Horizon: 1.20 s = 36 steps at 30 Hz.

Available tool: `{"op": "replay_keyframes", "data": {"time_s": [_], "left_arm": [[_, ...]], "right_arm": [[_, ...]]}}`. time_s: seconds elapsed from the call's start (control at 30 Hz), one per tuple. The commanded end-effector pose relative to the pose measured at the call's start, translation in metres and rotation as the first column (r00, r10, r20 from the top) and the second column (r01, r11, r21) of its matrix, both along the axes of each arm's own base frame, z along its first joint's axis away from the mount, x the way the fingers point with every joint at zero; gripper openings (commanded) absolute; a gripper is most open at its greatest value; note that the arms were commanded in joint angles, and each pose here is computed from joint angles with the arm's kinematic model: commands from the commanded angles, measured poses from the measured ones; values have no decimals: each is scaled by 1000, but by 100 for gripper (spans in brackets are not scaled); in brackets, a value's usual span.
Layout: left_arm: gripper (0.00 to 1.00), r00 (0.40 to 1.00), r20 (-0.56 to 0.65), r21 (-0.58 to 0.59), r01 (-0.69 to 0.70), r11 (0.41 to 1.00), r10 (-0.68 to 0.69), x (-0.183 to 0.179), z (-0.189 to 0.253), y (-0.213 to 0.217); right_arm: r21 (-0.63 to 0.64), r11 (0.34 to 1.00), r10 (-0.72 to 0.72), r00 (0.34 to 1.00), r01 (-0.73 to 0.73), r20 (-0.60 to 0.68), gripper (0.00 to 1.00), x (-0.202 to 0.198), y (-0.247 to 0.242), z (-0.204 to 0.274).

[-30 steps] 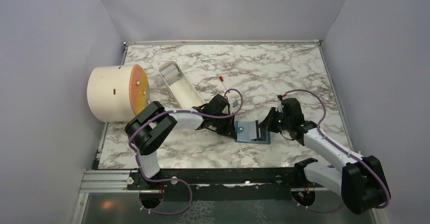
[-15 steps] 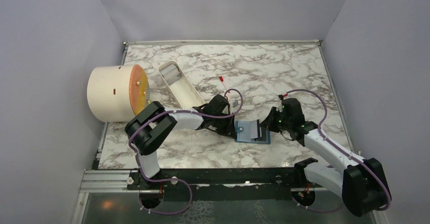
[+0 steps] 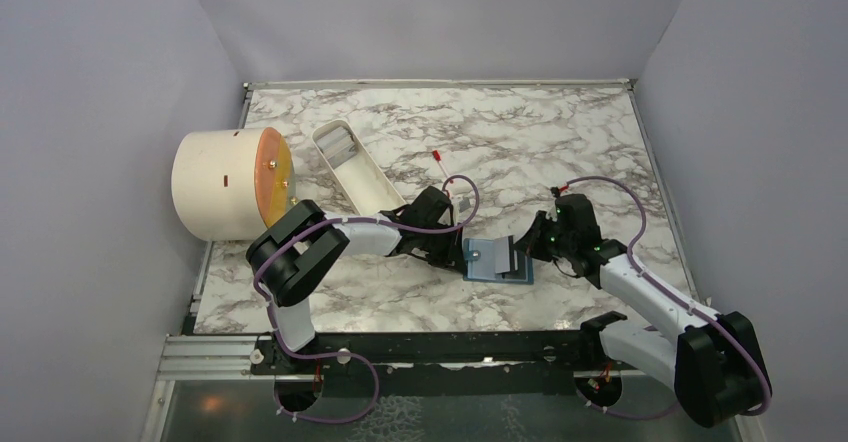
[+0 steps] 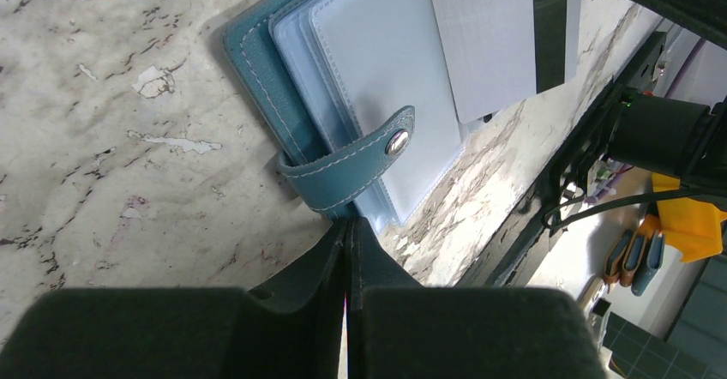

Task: Put the credit cards into the card holder
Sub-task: Insert the credit card into the card holder.

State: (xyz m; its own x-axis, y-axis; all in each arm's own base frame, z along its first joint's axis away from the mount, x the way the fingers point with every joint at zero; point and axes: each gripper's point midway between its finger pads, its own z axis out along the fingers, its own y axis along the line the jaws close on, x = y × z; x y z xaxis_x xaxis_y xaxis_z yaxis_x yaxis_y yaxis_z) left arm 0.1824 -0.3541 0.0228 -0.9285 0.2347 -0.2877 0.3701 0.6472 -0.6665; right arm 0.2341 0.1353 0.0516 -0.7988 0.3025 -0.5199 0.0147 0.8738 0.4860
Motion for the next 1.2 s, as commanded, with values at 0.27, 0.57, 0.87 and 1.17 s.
{"op": "replay_keyframes", "data": {"time_s": [0.27, 0.57, 0.87, 1.17], "left_arm": [[6, 1000, 27, 57, -13, 998, 11, 3, -9, 6], [6, 999, 30, 59, -12, 998, 10, 5, -9, 5], [6, 1000, 28, 58, -13, 998, 12, 5, -9, 3], [6, 1000, 28, 65, -13, 998, 11, 4, -12, 4]], "right_arm": [[-38, 999, -23, 1000, 22, -10, 1, 2, -7, -5], [-25, 999, 30, 1000, -29, 5, 1, 1, -1, -5], [7, 997, 74, 997, -74, -9, 1, -5, 7, -9], [36, 996, 88, 996, -87, -27, 1, -11, 11, -10]]}}
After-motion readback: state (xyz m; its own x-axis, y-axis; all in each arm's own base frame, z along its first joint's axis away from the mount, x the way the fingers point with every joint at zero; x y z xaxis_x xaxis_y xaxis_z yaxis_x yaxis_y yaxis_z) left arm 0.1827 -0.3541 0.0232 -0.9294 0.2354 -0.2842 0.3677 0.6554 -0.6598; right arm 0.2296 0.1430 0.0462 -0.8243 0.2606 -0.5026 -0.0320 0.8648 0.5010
